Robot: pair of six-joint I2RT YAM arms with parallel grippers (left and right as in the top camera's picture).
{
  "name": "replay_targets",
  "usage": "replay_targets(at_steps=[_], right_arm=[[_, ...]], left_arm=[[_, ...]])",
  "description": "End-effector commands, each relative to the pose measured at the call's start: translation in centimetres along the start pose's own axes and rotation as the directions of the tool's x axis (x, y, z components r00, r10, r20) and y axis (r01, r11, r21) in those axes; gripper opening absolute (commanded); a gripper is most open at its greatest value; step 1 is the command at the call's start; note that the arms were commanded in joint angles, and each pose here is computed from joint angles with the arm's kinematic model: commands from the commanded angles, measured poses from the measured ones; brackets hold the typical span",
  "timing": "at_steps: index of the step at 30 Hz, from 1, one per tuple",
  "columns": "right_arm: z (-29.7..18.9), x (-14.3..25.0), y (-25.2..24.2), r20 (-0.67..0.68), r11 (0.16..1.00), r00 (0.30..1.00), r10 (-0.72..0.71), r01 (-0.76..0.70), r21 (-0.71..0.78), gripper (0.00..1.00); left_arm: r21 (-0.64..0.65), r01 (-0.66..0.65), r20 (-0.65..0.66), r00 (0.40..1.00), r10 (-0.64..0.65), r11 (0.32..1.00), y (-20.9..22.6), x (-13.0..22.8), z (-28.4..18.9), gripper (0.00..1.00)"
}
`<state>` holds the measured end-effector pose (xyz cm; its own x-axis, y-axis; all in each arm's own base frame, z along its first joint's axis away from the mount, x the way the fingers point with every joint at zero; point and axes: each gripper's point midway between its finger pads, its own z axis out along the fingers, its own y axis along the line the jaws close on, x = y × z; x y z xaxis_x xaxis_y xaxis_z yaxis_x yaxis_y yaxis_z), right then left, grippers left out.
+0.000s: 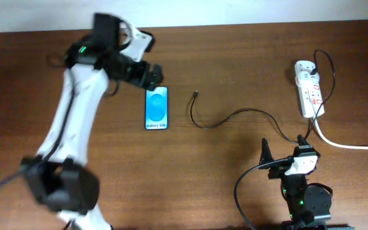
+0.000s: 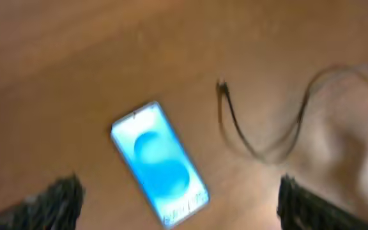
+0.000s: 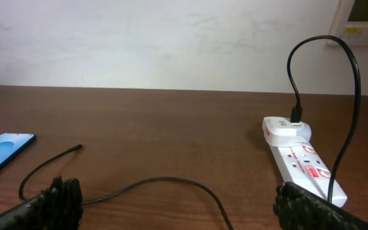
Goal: Plug charger to phone and switch on socket
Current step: 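Reach the left gripper to the blue phone and grasp it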
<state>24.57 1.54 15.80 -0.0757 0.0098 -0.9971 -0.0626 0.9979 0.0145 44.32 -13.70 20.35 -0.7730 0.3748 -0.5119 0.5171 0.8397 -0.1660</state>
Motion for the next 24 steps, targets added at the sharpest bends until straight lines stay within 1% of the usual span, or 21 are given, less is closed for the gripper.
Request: replay_targets(at_steps=[1,2,3,4,5,6,7,8,9,11,14,15,17,22,23,24], right_arm=[[0.0,0.3,0.1,-0.006,1.0,1.0,-0.007,0.007,-0.001,0.99],[0.0,0.3,0.1,-0.006,1.0,1.0,-0.007,0.007,-0.001,0.99],[0.0,0.3,0.1,-0.006,1.0,1.0,-0.007,0.007,-0.001,0.99],[0.0,0.3,0.1,-0.006,1.0,1.0,-0.007,0.007,-0.001,0.98],[0.0,0.3,0.1,-0.006,1.0,1.0,-0.007,0.007,-0.001,0.98],[0.0,0.3,0.1,-0.006,1.0,1.0,-0.007,0.007,-0.001,0.99],[0.0,0.3,0.1,-0.006,1.0,1.0,-0.007,0.007,-0.001,0.99],[0.0,0.3,0.1,-0.006,1.0,1.0,-0.007,0.007,-0.001,0.98],[0.0,0.3,0.1,-0.006,1.0,1.0,-0.007,0.007,-0.001,0.98],[0.0,0.3,0.1,-0.006,1.0,1.0,-0.007,0.007,-0.001,0.99],[0.0,0.3,0.1,-0.006,1.0,1.0,-0.007,0.007,-0.001,0.98],[0.0,0.3,0.1,-0.006,1.0,1.0,-0.007,0.007,-0.001,0.99],[0.0,0.3,0.1,-0.006,1.0,1.0,-0.007,0.007,-0.001,0.98],[0.0,0.3,0.1,-0.006,1.0,1.0,-0.007,0.007,-0.001,0.99],[0.0,0.3,0.1,-0.006,1.0,1.0,-0.007,0.007,-0.001,0.98],[0.0,0.3,0.1,-0.006,1.0,1.0,-0.007,0.007,-0.001,0.99]], left_arm=[[0.013,-0.04,-0.152,0.988,0.041,0.999,-1.2,0.5,6.7,0.99],[0.023,-0.039,-0.178,0.983,0.042,0.999,-1.4,1.1,8.0,0.99],[0.056,-0.012,-0.231,0.973,0.025,0.998,-2.0,2.4,10.2,0.99],[0.055,-0.012,-0.252,0.967,0.026,0.998,-1.9,2.9,11.3,1.0],[0.017,0.018,-0.273,0.962,-0.013,1.0,-1.1,3.4,11.9,0.99],[-0.232,0.24,-0.267,0.916,-0.299,0.943,2.5,4.5,12.0,1.0],[-0.313,0.343,-0.25,0.87,-0.425,0.886,3.9,5.5,12.3,0.99],[-0.31,0.378,-0.29,0.836,-0.466,0.872,4.0,6.8,13.3,1.0],[-0.343,0.389,-0.297,0.819,-0.492,0.855,4.3,7.5,13.4,1.0],[-0.355,0.386,-0.327,0.802,-0.5,0.851,4.5,8.6,14.4,0.99],[-0.361,0.397,-0.332,0.791,-0.514,0.844,4.6,8.9,14.9,0.99],[-0.358,0.396,-0.332,0.793,-0.511,0.846,4.4,8.8,15.0,0.99],[-0.4,0.357,-0.327,0.805,-0.495,0.844,4.7,9.0,15.2,0.99],[-0.384,0.313,-0.339,0.827,-0.448,0.869,2.9,8.8,16.8,0.99],[-0.392,0.309,-0.343,0.825,-0.449,0.867,3.0,9.0,17.0,1.0],[-0.403,0.316,-0.362,0.807,-0.467,0.859,3.0,9.9,17.7,0.99]])
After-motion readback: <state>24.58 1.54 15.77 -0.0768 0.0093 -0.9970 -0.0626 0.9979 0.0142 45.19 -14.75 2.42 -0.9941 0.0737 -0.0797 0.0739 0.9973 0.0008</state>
